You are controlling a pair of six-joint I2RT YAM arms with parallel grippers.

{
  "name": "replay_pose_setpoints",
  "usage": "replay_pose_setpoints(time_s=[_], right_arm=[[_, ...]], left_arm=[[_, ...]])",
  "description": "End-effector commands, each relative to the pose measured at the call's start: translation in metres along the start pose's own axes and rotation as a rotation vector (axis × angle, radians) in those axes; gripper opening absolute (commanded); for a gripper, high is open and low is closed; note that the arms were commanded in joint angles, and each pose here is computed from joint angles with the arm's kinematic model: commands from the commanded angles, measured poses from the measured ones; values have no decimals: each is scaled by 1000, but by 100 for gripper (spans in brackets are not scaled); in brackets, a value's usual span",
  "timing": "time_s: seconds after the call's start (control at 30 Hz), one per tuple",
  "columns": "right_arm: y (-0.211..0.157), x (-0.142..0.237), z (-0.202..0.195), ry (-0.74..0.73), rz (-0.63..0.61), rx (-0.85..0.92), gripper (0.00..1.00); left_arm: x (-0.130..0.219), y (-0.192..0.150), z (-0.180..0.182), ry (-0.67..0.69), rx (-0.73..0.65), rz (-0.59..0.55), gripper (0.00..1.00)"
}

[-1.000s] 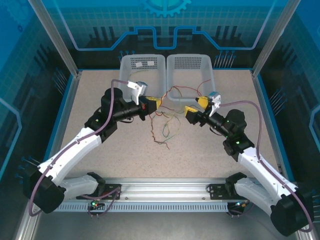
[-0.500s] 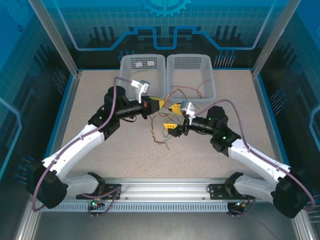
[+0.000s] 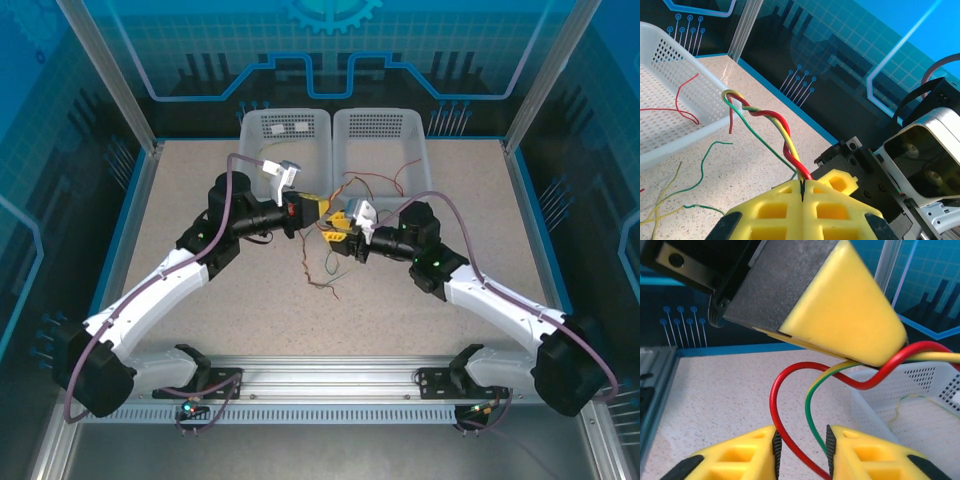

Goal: Untangle the cables

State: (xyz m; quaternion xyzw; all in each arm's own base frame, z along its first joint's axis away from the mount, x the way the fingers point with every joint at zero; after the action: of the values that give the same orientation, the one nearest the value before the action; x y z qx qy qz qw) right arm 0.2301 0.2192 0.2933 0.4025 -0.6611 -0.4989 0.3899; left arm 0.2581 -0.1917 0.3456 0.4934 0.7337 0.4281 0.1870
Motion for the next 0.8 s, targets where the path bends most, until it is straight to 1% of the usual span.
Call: replay_pose_setpoints(time_s=[0.0,0.03,0.1,0.13,0.3,0.33,0.37,0.43,0.47,0.5,0.63,0.7,0.77], right_arm=[[12,-4,-1,15,-21,32,19],[11,-5,-1,22,-20,29,13],[11,-5,-2,33,-18,23,6],[11,-5,-2,36,-18,19,0],[11,-2,-5,24,-27,-5,0],[11,-1,-6,14,-29,-19,0],[11,0,-9,1,-31,-43,0],[11,4,-15,-22,-37,-94,0],[10,6,-18,-30,-35,-118,0],[9,8,-20,-46,-36,-140,0],[6,19,-28,-98,-43,-205,0],[7,26,-29,-128,-55,-216,0],[10,33,-30,-142,-63,-230,0]], left_arm=[[4,12,-11,-51,-16,-29,0],[5,13,-12,-52,-19,-31,0],[6,13,-12,-52,-20,-32,0],[6,12,-12,-54,-20,-32,0],[7,13,-12,-37,-29,-43,0],[7,13,-10,-21,-32,-52,3],[8,12,-9,-3,-35,-60,28],[10,12,-6,34,-46,-83,58],[12,12,-4,59,-49,-99,80],[15,11,-3,79,-58,-117,86],[37,13,-4,111,-95,-254,86],[51,11,-4,110,-113,-325,80],[58,8,-3,110,-129,-339,79]])
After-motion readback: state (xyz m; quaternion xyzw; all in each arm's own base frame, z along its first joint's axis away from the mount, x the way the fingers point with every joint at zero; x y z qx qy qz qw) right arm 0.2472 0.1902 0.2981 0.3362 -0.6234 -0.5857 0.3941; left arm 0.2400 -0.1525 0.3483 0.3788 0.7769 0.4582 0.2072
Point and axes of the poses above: each hand's point on the last joint's axis, 136 mm out from that joint toward the fingers, its own x axis back along the fingers, its own z axis along the line the jaws close on, y = z × x, the point moved 9 cm from there along x, back along the fingers, and after that the axes turned 4 degrees about x, right-handed, at the moved point
